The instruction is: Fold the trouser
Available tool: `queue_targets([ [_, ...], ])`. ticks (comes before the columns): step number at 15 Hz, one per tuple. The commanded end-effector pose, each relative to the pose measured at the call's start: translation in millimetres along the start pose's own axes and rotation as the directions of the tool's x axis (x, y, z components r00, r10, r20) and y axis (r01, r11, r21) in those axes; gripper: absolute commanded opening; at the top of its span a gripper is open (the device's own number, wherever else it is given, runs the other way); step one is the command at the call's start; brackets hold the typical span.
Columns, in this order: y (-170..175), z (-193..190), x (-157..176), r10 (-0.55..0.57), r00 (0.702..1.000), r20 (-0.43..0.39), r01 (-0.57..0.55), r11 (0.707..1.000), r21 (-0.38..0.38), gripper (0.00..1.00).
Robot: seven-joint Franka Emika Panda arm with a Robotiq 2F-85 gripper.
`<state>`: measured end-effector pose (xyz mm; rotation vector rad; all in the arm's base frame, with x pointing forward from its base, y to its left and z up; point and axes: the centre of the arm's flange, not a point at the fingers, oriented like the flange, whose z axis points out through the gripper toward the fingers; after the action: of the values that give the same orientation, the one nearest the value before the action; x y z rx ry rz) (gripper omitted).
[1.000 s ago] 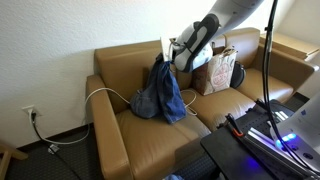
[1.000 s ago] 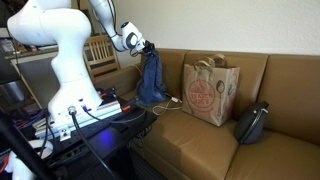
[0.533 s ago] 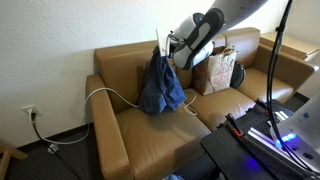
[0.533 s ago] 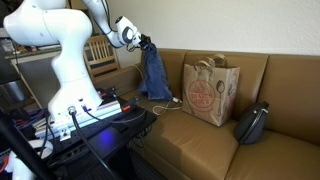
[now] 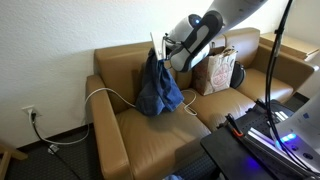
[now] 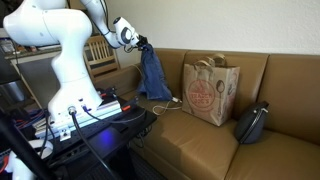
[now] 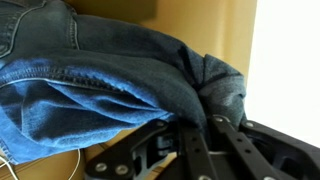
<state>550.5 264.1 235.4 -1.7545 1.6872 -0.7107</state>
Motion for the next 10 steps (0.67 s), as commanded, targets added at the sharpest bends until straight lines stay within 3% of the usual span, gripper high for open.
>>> queue_targets([
  [1,21,19,-66,-0.189,0.982,-0.018,0.187,0.979,-0.079,0.03],
  [3,43,28,-98,-0.282,0.958,0.059,0.287,0.948,-0.135,0.03],
  [6,69,16,-152,-0.356,0.907,0.224,0.387,0.915,-0.113,0.03],
  [10,63,-3,-172,-0.344,0.852,0.396,0.381,0.924,-0.018,0.03],
])
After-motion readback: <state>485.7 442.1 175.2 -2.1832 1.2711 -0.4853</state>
